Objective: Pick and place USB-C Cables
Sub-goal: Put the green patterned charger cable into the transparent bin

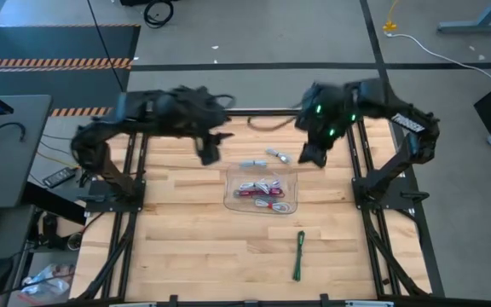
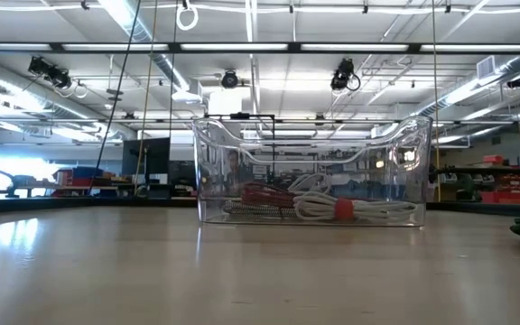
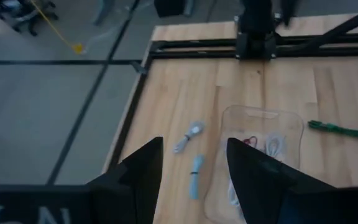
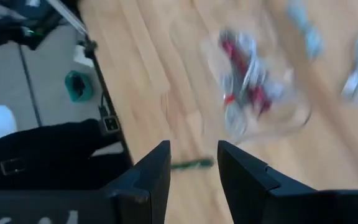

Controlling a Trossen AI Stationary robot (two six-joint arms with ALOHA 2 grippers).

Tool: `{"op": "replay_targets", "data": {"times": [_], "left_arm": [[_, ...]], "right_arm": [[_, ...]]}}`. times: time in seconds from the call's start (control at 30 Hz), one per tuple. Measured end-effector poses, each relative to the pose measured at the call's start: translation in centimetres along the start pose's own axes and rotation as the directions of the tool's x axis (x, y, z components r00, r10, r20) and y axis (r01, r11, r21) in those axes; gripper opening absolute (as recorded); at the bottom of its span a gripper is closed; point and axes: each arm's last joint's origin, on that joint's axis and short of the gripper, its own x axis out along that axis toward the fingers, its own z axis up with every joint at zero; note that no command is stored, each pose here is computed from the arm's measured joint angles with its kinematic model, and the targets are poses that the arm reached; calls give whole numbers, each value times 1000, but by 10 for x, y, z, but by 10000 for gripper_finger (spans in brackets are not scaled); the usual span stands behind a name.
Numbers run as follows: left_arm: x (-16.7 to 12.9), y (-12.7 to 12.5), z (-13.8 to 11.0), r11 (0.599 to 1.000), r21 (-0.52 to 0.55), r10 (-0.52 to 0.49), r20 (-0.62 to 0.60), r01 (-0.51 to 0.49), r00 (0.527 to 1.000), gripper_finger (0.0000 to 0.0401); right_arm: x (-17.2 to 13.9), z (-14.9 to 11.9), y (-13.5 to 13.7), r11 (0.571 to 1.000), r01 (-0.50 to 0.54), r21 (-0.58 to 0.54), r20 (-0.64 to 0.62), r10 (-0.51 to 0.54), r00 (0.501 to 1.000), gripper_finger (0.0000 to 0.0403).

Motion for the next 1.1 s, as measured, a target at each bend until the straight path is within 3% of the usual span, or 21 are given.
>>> {"op": "replay_targets", "data": {"times": [0.13,0.3,0.43,0.6,0.63,0.8,1.1], "left_arm": [[-37,11,-8,1000,19,18,38,-18,999,183],[-71,21,-17,999,29,21,87,-24,996,183],[-86,25,-26,999,39,19,64,-22,998,183],[-92,27,-35,998,58,14,5,-14,1000,183],[-92,27,-36,998,61,14,-4,-13,1000,183],[-92,27,-39,997,70,11,-32,-9,999,183],[-92,26,-39,998,62,11,-35,-9,999,183]], "right_arm": [[35,-19,19,976,97,194,-116,-75,990,138],[84,-49,47,892,184,413,-212,-102,972,138],[128,-68,73,826,97,555,-120,-35,992,138],[186,-97,93,713,-12,701,-36,52,998,138],[196,-105,95,697,-9,717,-45,59,997,138],[242,-144,88,621,196,759,-245,-6,970,138],[271,-171,82,568,376,732,-399,-88,912,138]]}}
